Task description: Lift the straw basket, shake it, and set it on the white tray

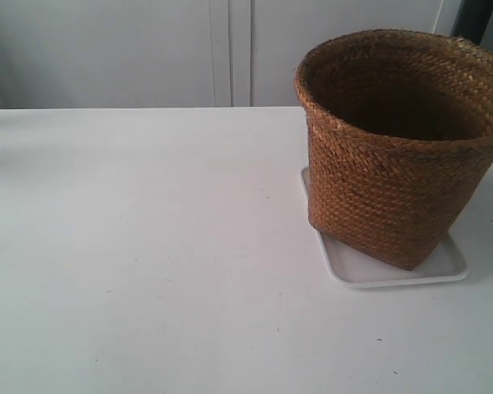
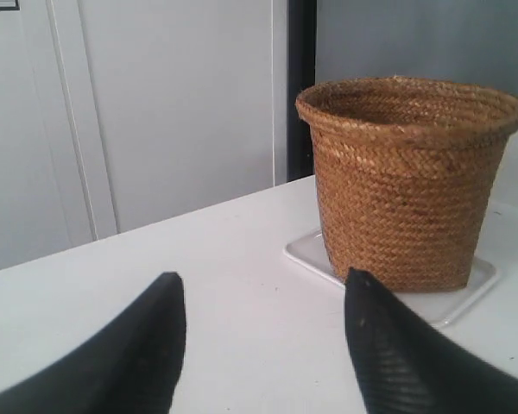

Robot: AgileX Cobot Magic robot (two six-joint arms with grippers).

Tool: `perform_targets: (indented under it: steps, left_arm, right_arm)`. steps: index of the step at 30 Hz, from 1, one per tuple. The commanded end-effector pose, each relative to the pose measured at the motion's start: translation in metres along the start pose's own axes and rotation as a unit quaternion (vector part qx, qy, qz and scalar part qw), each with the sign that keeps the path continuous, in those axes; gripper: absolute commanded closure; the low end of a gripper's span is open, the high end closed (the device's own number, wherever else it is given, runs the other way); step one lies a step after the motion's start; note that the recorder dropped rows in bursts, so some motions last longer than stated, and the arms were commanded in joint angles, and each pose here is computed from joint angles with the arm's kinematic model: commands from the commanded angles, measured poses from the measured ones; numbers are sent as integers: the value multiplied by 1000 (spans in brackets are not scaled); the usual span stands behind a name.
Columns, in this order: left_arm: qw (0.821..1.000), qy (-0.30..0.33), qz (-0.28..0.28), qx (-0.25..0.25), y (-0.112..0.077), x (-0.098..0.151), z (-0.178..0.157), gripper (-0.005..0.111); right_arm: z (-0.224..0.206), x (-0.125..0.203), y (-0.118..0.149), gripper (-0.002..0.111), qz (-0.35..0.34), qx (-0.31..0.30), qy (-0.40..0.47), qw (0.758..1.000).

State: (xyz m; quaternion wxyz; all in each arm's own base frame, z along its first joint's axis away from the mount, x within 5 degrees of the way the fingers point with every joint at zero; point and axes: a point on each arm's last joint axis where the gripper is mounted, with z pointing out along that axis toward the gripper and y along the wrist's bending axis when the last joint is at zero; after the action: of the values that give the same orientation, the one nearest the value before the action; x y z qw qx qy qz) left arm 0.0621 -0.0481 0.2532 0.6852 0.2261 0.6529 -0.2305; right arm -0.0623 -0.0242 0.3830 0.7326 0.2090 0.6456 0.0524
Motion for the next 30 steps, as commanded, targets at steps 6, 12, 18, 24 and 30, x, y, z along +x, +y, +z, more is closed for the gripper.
perform_targets:
  steps: [6, 12, 18, 24, 30]
  left_arm:
    - [998, -32, 49, 10, -2, 39, -4, 48]
    - [999, 2, 36, 9, -2, 45, -4, 48]
    - [994, 110, 3, -2, 0, 65, -6, 48]
    - [988, 151, 5, -6, 1, 72, -8, 48]
    - [989, 145, -31, -9, 0, 71, -8, 48]
  right_arm:
    - [1, 7, -3, 97, -5, 21, 29, 999]
    - [1, 7, -3, 97, -5, 21, 29, 999]
    - [1, 7, -3, 97, -5, 21, 29, 999]
    - [1, 7, -3, 97, -5, 21, 29, 999]
    - [1, 7, -3, 97, -5, 21, 29, 999]
